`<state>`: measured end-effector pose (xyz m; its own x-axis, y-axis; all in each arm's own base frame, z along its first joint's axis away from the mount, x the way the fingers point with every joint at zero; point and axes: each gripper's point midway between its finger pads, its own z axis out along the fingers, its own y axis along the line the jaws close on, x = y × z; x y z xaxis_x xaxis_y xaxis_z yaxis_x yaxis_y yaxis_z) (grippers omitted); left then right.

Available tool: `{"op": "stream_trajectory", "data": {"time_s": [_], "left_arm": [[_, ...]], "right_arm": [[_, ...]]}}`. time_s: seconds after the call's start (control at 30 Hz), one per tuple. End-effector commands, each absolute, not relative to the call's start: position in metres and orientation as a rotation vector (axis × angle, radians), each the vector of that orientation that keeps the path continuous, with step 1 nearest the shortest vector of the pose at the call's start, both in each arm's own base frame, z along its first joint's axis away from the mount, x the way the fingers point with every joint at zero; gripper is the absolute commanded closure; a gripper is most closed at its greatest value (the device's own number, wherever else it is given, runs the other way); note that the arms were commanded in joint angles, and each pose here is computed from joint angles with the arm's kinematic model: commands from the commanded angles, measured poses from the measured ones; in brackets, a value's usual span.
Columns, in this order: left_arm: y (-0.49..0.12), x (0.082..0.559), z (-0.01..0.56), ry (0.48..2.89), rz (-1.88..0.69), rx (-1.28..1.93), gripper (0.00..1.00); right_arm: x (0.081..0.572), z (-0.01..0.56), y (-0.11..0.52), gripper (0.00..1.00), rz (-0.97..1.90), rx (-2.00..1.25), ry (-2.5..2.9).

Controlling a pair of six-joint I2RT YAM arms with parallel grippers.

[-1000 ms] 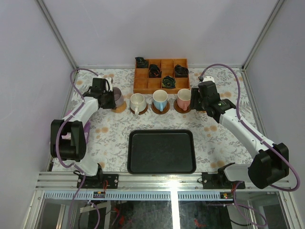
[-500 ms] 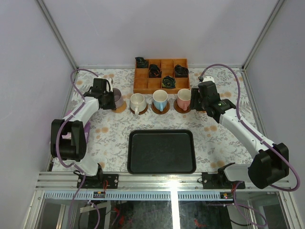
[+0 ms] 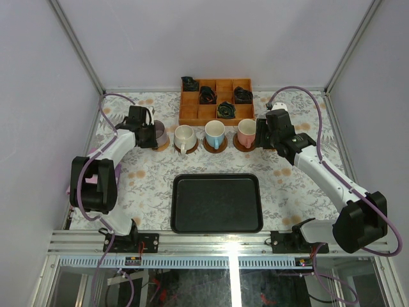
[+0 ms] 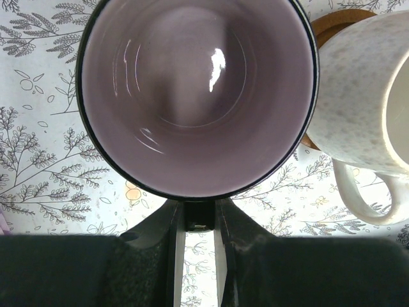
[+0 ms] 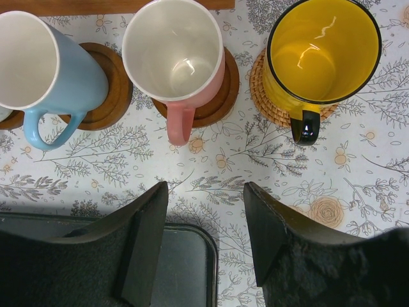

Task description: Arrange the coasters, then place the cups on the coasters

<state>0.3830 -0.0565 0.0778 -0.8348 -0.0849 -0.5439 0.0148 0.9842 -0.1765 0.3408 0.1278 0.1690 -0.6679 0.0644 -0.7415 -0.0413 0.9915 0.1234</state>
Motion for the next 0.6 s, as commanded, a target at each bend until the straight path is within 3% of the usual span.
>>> {"op": "stream_trajectory", "data": {"time_s": [0.0,0.57], "left_arm": [[-0.0594,0.4014,0.0915,2.466,-0.224,-0.050,1.00],[-0.0594,0.3945,0.0851,2.488,-0.194,-0.061,1.00]], "right_arm": [[0.3447,0.1771,0.1266,0.42,0.168,0.027,2.263],[0.3437,0.1728,0.1271,0.42,0.170,0.022,2.275]]}}
